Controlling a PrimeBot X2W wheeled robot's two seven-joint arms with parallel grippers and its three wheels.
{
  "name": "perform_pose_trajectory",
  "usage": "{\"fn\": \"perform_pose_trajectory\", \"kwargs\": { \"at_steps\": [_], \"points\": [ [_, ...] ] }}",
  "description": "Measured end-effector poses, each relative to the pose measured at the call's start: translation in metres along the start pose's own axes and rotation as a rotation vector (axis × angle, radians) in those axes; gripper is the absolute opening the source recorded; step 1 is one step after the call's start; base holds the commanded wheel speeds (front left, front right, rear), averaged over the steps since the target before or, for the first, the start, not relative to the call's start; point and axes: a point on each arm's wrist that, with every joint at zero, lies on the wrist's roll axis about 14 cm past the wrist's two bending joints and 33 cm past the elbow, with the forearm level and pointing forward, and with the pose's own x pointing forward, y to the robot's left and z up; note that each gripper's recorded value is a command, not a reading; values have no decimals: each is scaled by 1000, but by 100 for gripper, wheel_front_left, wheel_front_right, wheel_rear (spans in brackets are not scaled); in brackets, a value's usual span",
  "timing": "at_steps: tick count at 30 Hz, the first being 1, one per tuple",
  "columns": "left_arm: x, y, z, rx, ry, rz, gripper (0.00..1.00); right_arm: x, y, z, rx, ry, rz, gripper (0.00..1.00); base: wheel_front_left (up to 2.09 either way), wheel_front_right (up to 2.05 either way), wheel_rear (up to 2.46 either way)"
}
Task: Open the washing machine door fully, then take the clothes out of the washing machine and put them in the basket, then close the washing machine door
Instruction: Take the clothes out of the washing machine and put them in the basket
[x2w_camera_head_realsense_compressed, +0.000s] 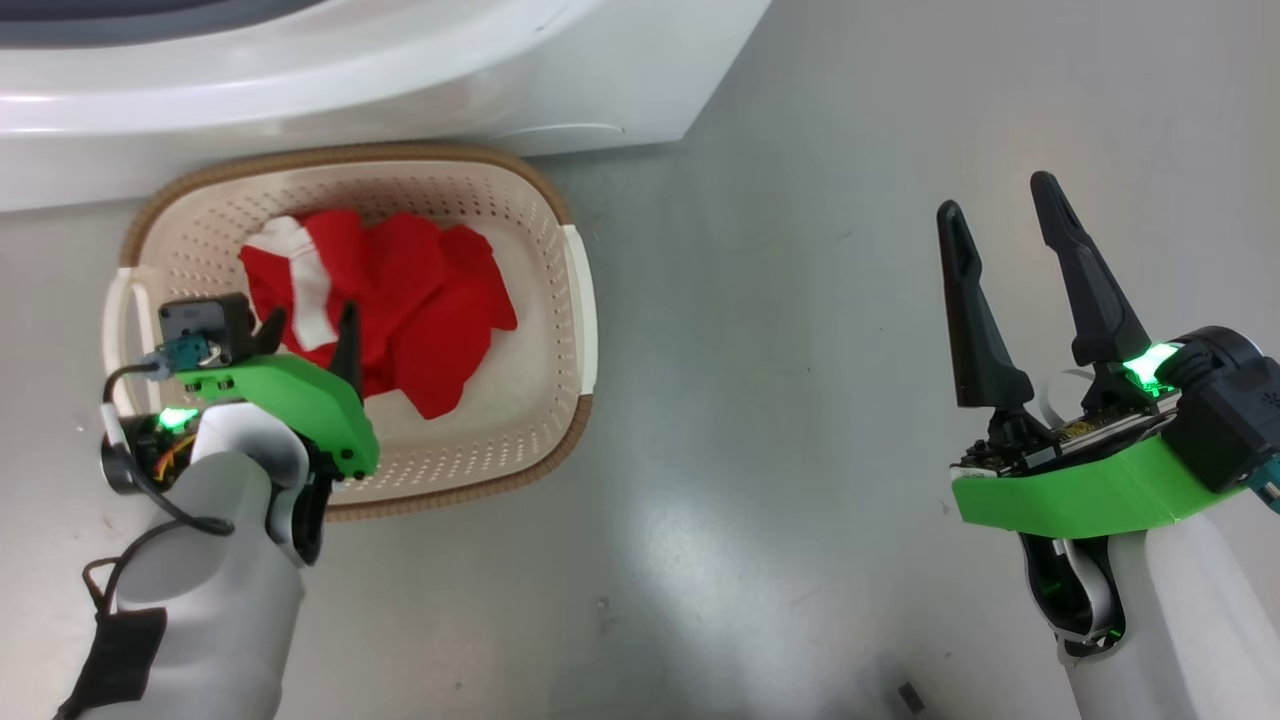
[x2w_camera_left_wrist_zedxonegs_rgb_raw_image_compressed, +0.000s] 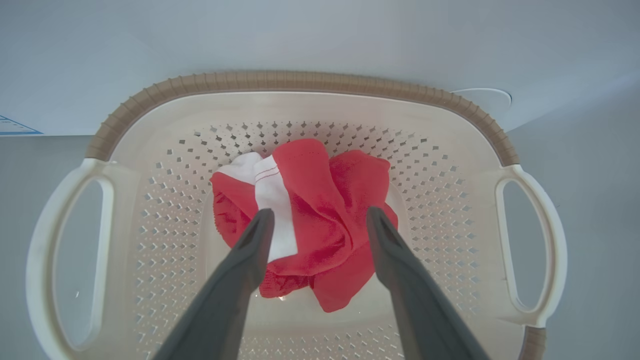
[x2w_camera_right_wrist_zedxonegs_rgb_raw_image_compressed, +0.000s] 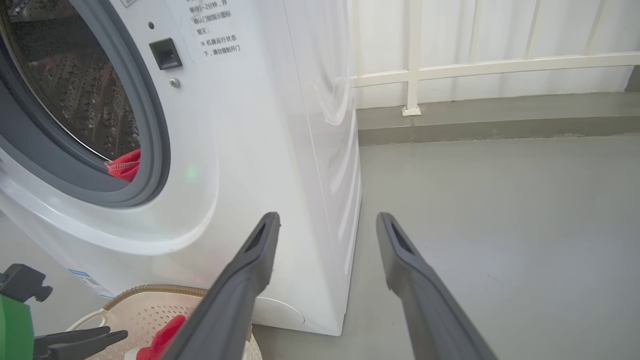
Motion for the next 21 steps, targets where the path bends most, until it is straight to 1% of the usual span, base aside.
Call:
{"fn": "perform_pose_trajectory", "kwargs": {
  "at_steps": [4, 9, 13, 21],
  "points": [
    [-5, -1, 20, -5, -85, -2, 100, 0, 3, 4, 3, -9, 7, 100, 0, 0, 0],
    [-16, -12, 55, -15, -213, -30, 100, -1, 7, 12, 3, -27, 13, 100, 0, 0, 0],
    [-30, -14, 64, -26, -267, -33, 100, -3, 7, 23, -7, -51, 10, 100, 0, 0, 0],
    [-64, -23, 88, -50, -397, -57, 100, -14, 9, 32, -12, -58, 8, 100, 0, 0, 0]
  ]
}}
